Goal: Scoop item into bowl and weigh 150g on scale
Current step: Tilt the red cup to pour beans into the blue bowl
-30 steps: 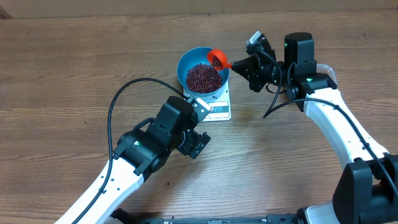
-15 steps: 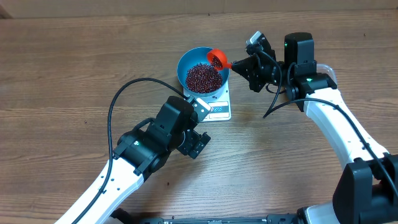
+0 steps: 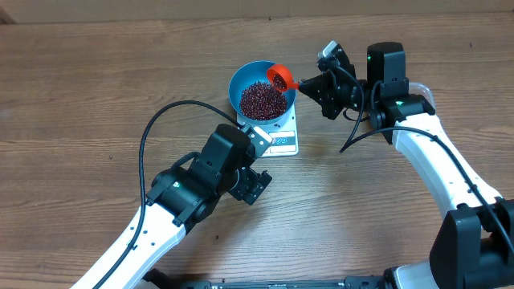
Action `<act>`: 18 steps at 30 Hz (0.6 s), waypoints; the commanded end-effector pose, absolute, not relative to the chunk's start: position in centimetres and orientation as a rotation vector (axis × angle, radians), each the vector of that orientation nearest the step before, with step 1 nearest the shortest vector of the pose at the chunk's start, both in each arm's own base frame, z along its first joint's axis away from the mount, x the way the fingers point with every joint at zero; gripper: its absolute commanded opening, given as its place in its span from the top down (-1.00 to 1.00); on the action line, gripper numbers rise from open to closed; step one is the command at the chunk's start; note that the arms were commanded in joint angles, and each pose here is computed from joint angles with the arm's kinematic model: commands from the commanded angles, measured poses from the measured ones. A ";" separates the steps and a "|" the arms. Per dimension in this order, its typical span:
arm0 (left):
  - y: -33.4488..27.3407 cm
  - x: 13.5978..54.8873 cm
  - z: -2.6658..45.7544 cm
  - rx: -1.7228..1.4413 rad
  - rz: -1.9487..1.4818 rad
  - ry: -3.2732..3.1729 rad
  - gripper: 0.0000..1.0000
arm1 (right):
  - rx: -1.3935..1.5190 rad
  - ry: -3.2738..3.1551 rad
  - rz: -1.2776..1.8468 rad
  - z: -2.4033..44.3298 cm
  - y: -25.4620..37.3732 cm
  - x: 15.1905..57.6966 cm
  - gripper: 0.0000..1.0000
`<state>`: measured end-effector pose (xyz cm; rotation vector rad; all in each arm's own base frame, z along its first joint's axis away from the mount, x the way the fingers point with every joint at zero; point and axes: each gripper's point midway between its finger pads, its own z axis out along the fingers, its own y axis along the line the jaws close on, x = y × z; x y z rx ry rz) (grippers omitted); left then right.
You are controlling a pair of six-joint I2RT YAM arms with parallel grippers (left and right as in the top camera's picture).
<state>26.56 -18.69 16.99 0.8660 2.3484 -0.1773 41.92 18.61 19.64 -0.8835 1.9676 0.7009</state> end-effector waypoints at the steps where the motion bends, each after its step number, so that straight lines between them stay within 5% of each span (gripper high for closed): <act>1: -18.6 26.7 16.7 0.878 -0.162 2.348 -0.99 | -0.913 1.924 0.682 20.3 18.8 42.0 0.93; 18: -18.6 26.7 16.7 0.878 -0.162 2.348 -0.99 | -0.904 1.954 0.681 19.8 18.6 41.8 0.93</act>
